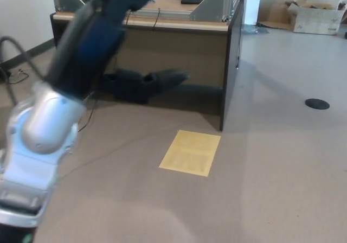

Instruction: A person hands over a black lunchbag to the robot and the robot uses its left hand to grab the strips of the lunchbag, the gives it back to the person.

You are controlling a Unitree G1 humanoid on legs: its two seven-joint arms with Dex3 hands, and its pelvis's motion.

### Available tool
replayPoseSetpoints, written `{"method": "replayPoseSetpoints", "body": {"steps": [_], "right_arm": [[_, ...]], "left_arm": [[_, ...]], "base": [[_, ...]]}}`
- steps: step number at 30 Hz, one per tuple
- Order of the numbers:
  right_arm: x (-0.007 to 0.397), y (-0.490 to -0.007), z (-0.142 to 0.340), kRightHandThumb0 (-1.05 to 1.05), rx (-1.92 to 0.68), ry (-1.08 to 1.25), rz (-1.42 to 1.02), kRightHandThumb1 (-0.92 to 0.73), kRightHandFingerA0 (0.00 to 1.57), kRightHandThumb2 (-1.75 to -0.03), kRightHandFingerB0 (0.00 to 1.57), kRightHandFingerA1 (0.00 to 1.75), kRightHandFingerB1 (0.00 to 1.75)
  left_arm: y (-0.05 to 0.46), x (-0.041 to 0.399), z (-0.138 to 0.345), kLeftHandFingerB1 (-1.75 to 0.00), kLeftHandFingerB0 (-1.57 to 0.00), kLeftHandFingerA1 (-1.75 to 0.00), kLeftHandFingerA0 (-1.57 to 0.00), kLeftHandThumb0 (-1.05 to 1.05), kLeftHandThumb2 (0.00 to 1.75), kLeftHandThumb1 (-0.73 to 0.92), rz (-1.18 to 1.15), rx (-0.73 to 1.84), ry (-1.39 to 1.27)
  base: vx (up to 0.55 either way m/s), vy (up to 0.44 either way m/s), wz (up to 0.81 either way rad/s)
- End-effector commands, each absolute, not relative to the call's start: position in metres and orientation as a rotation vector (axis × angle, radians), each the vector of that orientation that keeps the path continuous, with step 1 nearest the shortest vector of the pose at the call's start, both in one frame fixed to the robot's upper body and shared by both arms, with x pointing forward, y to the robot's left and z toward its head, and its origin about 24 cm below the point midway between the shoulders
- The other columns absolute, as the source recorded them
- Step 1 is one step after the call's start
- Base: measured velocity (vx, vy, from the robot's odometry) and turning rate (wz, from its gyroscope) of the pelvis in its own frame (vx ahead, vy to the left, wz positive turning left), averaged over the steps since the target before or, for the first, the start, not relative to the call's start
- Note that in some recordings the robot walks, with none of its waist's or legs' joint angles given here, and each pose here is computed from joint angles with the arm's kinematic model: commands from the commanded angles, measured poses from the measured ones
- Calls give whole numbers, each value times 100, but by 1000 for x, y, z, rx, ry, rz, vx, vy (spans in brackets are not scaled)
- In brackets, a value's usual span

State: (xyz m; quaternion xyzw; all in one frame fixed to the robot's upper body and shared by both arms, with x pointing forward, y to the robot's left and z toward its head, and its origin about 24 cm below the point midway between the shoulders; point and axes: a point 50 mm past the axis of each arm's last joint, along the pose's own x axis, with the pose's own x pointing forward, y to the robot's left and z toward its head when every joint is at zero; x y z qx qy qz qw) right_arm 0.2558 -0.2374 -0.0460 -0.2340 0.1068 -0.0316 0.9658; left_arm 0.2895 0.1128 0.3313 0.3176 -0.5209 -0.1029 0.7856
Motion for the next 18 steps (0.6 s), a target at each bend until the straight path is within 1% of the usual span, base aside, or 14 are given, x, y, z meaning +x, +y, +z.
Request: {"method": "replayPoseSetpoints", "body": {"steps": [1,6,8,14,15,17,18], "right_arm": [[258,-237,-42,-34,-491,180,-73,-62,74,-59,29,52,31],[260,-233,-43,-34,-490,180,-54,-62,73,-59,29,52,31],[259,-233,-44,-34,-489,182,-55,-62,75,-59,30,51,31],[259,-233,-44,-33,-465,180,-46,-63,72,-60,29,51,31],[259,-234,-44,-34,-463,182,-45,-63,72,-60,30,51,31],[259,-234,-44,-33,-462,182,-45,-63,72,-60,30,51,31],[257,-233,-45,-33,-467,180,-46,-63,72,-59,30,51,31]], "left_arm": [[101,297,328,-50,-7,-50,-7,-25,85,29,-201,733,-1031],[96,299,317,-50,-7,-50,-7,-27,84,26,-220,727,-1008],[94,300,312,-51,-9,-51,-9,-25,84,25,-236,712,-1000],[96,297,298,-50,-6,-50,-6,-25,85,30,-221,750,-972],[97,297,297,-31,-16,-32,-21,-43,54,46,-214,761,-964],[98,297,295,-30,-16,-33,-20,-43,54,46,-211,766,-958],[100,297,291,-49,-6,-50,-6,-25,85,29,-212,768,-948]], "base": [[0,0,0],[0,0,0],[0,0,0],[0,0,0],[0,0,0],[0,0,0],[0,0,0]]}}
